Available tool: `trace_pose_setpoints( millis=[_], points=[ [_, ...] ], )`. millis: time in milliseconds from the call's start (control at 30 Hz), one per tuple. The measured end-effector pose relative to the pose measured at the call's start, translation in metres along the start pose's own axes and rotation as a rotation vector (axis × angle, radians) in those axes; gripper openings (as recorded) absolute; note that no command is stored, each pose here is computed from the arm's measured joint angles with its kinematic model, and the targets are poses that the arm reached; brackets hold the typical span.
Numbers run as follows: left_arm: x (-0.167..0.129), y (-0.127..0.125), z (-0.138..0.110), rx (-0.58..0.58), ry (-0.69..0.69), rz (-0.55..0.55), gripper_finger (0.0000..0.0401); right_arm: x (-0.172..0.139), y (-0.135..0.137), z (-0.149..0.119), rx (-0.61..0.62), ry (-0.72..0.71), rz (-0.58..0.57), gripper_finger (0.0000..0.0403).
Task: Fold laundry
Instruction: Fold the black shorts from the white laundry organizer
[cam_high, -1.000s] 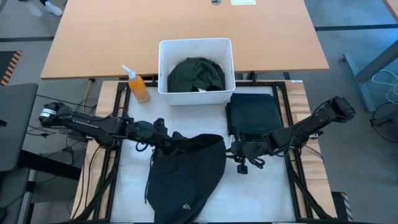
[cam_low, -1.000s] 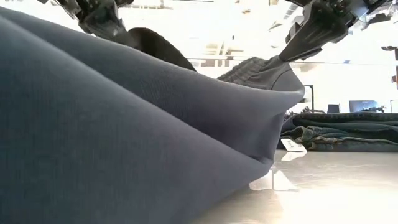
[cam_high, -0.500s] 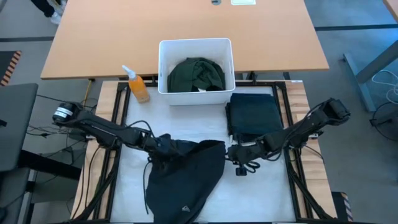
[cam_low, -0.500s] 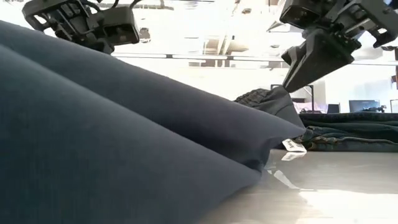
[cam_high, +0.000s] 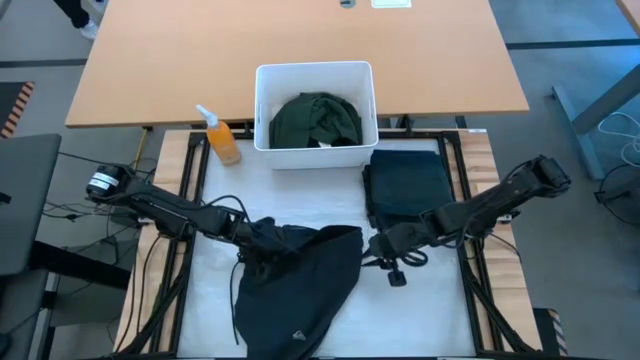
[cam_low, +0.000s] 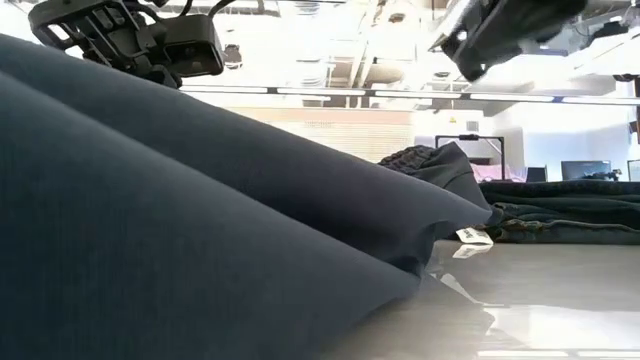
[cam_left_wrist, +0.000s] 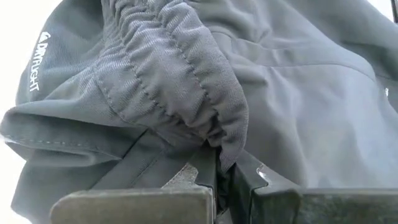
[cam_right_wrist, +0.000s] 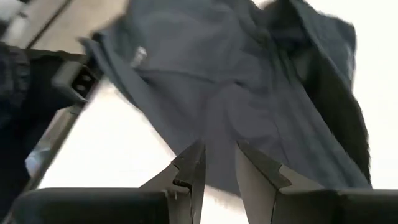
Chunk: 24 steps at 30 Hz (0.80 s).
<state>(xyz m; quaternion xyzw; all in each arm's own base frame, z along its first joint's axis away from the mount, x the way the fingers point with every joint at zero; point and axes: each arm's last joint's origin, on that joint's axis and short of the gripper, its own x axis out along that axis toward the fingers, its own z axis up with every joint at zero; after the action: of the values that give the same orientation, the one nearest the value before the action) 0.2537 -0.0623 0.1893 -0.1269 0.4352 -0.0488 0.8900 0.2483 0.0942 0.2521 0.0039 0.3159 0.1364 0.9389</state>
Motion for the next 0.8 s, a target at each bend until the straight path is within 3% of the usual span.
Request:
trace_pose_setpoints(
  millis=[100, 267, 367, 467, 533, 667, 800],
  points=[
    [0.000, 0.000, 0.000, -0.002, -0.001, -0.003, 0.0000, 0.000, 0.008, 0.004, -0.049, -0.036, 0.115, 0.0114],
    [0.000, 0.000, 0.000, 0.004, 0.006, -0.023, 0.0000, -0.006, 0.036, 0.013, -0.159, -0.150, 0.421, 0.0114],
    [0.000, 0.000, 0.000, 0.009, 0.005, -0.022, 0.0000, -0.012, 0.054, 0.022, -0.206, -0.275, 0.545, 0.0114],
    [0.000, 0.000, 0.000, 0.018, 0.003, -0.022, 0.0000, -0.016, 0.068, 0.020, -0.237, -0.272, 0.617, 0.0113],
    [0.000, 0.000, 0.000, 0.018, 0.002, -0.021, 0.0000, -0.015, 0.071, 0.015, -0.257, -0.247, 0.587, 0.0112],
    [0.000, 0.000, 0.001, 0.019, 0.001, -0.021, 0.0000, -0.005, 0.058, 0.015, -0.215, -0.247, 0.265, 0.0112],
    [0.000, -0.001, 0.000, 0.013, 0.001, -0.022, 0.0000, 0.009, 0.037, 0.014, -0.109, -0.210, 0.070, 0.0118]
  ],
)
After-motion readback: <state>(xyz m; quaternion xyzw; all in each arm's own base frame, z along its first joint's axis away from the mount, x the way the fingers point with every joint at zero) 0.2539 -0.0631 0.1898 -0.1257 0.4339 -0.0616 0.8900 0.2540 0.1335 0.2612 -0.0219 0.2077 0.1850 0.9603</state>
